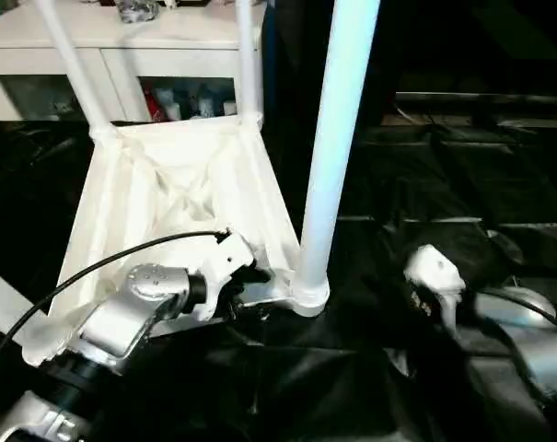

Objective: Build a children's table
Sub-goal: Rotate table base, then rotate leg to tighten

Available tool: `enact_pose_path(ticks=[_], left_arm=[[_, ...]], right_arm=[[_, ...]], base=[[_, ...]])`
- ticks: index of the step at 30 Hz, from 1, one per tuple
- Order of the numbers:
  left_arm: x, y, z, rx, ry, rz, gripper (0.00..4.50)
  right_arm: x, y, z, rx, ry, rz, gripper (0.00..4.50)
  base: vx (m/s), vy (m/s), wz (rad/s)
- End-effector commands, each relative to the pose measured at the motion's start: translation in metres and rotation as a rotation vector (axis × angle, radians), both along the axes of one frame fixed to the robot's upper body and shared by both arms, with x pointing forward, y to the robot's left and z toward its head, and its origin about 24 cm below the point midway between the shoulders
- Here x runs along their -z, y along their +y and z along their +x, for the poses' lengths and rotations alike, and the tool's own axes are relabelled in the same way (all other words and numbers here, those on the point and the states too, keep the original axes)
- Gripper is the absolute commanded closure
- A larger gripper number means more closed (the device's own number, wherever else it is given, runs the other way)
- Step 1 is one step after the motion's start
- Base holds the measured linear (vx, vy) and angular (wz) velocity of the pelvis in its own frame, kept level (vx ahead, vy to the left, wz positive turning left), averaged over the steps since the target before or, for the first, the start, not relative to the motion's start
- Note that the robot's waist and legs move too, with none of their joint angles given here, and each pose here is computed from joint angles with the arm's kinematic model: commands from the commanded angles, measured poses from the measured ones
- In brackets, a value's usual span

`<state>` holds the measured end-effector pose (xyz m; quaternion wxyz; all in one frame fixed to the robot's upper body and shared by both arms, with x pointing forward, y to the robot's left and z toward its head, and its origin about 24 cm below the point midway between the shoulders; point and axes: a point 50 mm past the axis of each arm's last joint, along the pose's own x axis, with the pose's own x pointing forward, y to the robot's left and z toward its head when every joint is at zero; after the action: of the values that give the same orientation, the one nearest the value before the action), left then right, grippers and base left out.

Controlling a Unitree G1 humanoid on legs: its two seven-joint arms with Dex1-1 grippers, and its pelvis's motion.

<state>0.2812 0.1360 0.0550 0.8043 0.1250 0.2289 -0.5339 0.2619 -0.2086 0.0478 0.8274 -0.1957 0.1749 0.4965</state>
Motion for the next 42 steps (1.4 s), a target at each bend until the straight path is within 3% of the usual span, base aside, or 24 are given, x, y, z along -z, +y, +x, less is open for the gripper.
enact_pose_path(ticks=[1,9,22,25,27,28,31,32,33,36,39,42], left_arm=[[0.001,0.003,-0.002,0.007,0.007,0.017,1.34],[0.004,0.010,-0.004,0.046,0.034,0.038,2.02],[0.007,0.020,0.007,0.065,0.042,0.065,3.01],[0.007,0.021,0.008,0.075,0.048,0.070,3.31],[0.009,0.023,0.009,0.077,0.051,0.077,3.42],[0.009,0.023,0.009,0.077,0.051,0.077,3.69],[0.009,0.024,0.010,0.077,0.047,0.080,3.76],[0.009,0.023,0.010,0.079,0.046,0.079,3.88],[0.009,0.022,0.009,0.083,0.043,0.077,3.99],[0.008,0.021,0.008,0.095,0.039,0.070,4.16],[0.008,0.020,0.006,0.123,0.030,0.065,4.42],[0.008,0.020,0.006,0.124,0.030,0.066,4.48]], right_arm=[[-0.009,0.005,-0.003,-0.052,0.007,0.023,0.95],[-0.015,0.013,-0.006,-0.098,0.030,0.035,0.95],[-0.022,0.018,-0.002,-0.136,0.033,0.040,0.95],[-0.025,0.020,-0.001,-0.145,0.042,0.060,0.95],[-0.028,0.024,0.000,-0.143,0.078,0.117,0.68],[-0.028,0.025,-0.001,-0.147,0.088,0.128,0.61],[-0.027,0.032,-0.002,-0.172,0.104,0.148,0.55],[-0.025,0.035,-0.001,-0.174,0.091,0.137,0.24],[-0.022,0.040,0.000,-0.177,0.076,0.130,0.19],[-0.019,0.049,0.004,-0.172,0.054,0.133,0.21],[-0.018,0.064,0.018,-0.136,0.018,0.153,0.21],[-0.020,0.068,0.023,-0.119,-0.001,0.163,0.21]], base=[[0.000,0.000,0.00],[0.000,0.000,0.00],[0.000,0.000,0.00],[0.000,0.000,0.00],[0.000,0.000,0.00],[0.000,0.000,0.00],[0.000,0.000,0.00],[0.000,0.000,0.00],[0.000,0.000,0.00],[0.000,0.000,0.00],[0.000,0.000,0.00],[0.000,0.000,0.00]])
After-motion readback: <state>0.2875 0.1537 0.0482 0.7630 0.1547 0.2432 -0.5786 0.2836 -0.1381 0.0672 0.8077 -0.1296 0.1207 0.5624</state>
